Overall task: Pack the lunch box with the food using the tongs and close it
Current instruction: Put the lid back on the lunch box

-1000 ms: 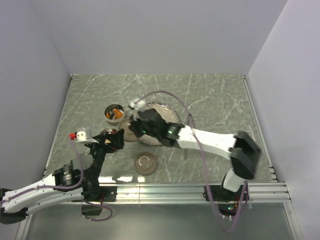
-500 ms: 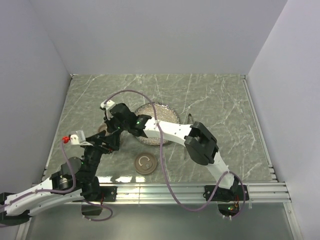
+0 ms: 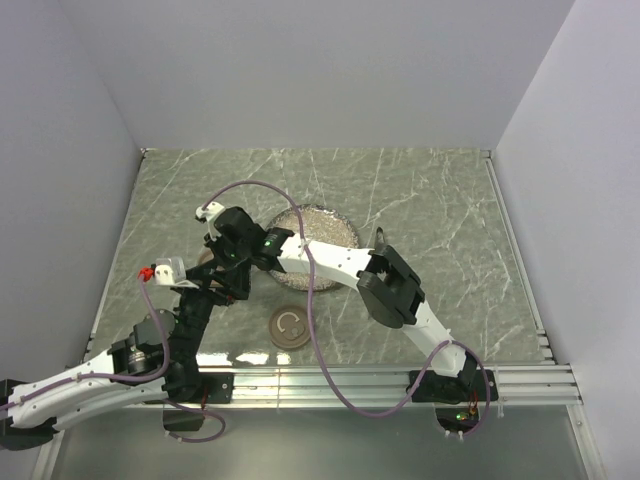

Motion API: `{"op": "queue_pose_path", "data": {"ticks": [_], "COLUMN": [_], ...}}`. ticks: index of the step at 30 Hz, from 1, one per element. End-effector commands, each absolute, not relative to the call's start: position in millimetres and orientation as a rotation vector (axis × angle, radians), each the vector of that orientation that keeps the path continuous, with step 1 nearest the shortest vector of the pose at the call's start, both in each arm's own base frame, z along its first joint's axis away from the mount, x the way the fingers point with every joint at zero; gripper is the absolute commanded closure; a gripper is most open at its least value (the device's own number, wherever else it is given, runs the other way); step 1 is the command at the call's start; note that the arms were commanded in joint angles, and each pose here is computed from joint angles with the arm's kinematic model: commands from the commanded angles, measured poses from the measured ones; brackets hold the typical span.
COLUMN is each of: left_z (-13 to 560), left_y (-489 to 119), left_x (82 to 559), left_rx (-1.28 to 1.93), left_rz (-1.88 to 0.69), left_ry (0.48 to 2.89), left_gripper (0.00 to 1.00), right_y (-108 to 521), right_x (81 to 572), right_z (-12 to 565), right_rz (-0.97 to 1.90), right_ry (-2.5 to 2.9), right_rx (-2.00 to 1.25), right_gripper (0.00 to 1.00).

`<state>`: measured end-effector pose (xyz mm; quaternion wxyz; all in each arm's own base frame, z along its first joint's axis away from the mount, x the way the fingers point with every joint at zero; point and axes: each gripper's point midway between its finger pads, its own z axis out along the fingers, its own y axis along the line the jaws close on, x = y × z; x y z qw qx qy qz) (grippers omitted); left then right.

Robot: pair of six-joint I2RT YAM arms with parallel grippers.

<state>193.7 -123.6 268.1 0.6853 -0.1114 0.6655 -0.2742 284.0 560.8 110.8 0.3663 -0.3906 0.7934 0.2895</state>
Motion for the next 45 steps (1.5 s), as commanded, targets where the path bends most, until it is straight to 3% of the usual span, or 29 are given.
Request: {"op": "queue_pose_path", "data": {"ticks": [1,26,45], "left_z": [282.6,279.8,278.2], "left_y": [-126.5,-128.4,-129.7], "left_x": [190.1,191.0,191.2], "left_rx": [-0.229,-0.224,-0.22], "left_rz": [-0.667,-0.658,-0.655], "left_ry": [1.458,1.465,1.471], "left_gripper": [0.02,0.02,0.02], "right_y": [578.6,592.0,588.3], "right_x": [274.6,228.4,228.9], "right_z": [127.2,112.0,73.8], "right_rz": [0.777,0.818,0.761], "right_ry": [1.978,1.964,2.027], "right_rx": [-1.023,-1.133,-1.146], "right_gripper": [1.0,1.0,1.0]}}
